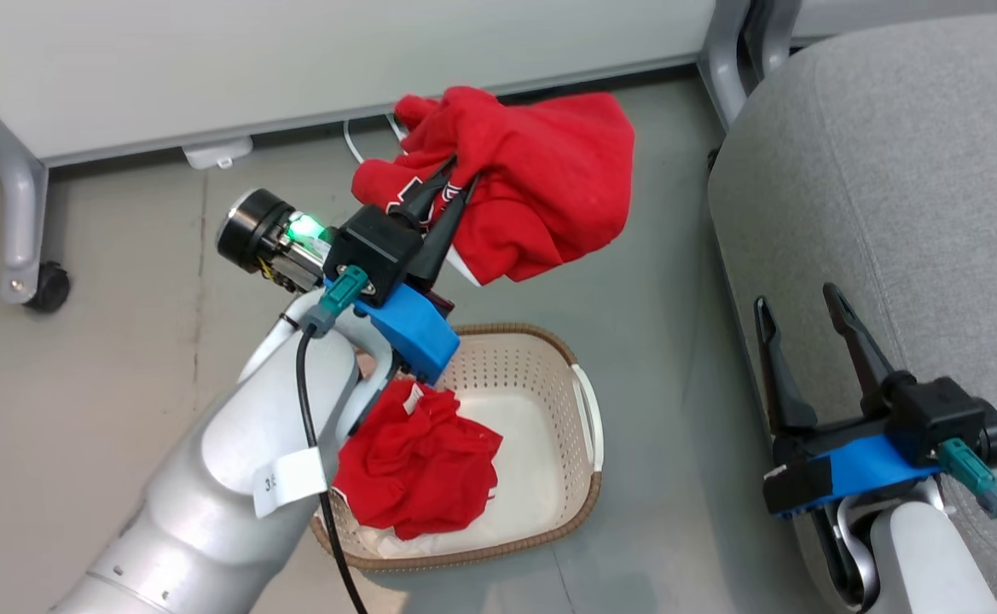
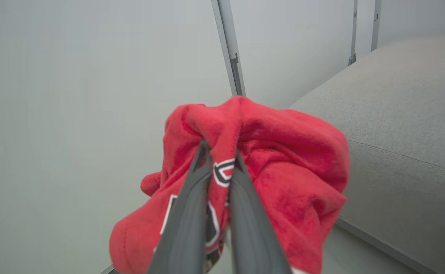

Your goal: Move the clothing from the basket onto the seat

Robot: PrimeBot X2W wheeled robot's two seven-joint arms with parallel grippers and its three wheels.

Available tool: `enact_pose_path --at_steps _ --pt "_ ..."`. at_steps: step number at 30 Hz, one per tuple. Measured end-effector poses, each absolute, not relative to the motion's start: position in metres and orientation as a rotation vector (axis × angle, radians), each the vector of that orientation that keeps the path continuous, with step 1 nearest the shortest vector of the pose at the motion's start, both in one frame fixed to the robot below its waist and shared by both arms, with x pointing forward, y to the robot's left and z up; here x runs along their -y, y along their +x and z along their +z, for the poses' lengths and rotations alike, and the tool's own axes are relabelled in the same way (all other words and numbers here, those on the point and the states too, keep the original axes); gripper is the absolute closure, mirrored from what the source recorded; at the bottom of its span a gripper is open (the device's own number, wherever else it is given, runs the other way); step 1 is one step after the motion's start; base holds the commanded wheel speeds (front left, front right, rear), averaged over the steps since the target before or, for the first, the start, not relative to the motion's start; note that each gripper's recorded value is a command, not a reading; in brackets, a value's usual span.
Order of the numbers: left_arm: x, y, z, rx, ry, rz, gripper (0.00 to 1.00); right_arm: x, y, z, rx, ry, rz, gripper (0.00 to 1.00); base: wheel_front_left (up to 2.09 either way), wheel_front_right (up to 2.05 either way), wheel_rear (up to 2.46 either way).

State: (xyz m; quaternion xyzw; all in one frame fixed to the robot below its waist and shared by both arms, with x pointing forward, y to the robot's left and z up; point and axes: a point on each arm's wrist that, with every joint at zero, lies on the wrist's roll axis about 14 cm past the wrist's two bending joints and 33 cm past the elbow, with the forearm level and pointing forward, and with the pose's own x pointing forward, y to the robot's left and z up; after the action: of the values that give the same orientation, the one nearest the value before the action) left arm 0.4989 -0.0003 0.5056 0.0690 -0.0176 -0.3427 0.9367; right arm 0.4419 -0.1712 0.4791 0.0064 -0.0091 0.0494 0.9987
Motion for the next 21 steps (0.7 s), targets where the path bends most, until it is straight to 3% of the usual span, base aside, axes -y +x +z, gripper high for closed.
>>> enact_pose_path --at_steps 10,21 --pt "0.006 0.470 0.534 0.101 0.128 -0.713 1.00 0.162 0.424 0.490 0.038 0.031 0.121 0.00 0.00 0.00 0.00" --pt "0.005 0.461 0.544 0.125 0.126 -0.708 1.00 0.119 0.425 0.499 0.058 0.060 0.245 0.00 0.00 0.00 0.00"
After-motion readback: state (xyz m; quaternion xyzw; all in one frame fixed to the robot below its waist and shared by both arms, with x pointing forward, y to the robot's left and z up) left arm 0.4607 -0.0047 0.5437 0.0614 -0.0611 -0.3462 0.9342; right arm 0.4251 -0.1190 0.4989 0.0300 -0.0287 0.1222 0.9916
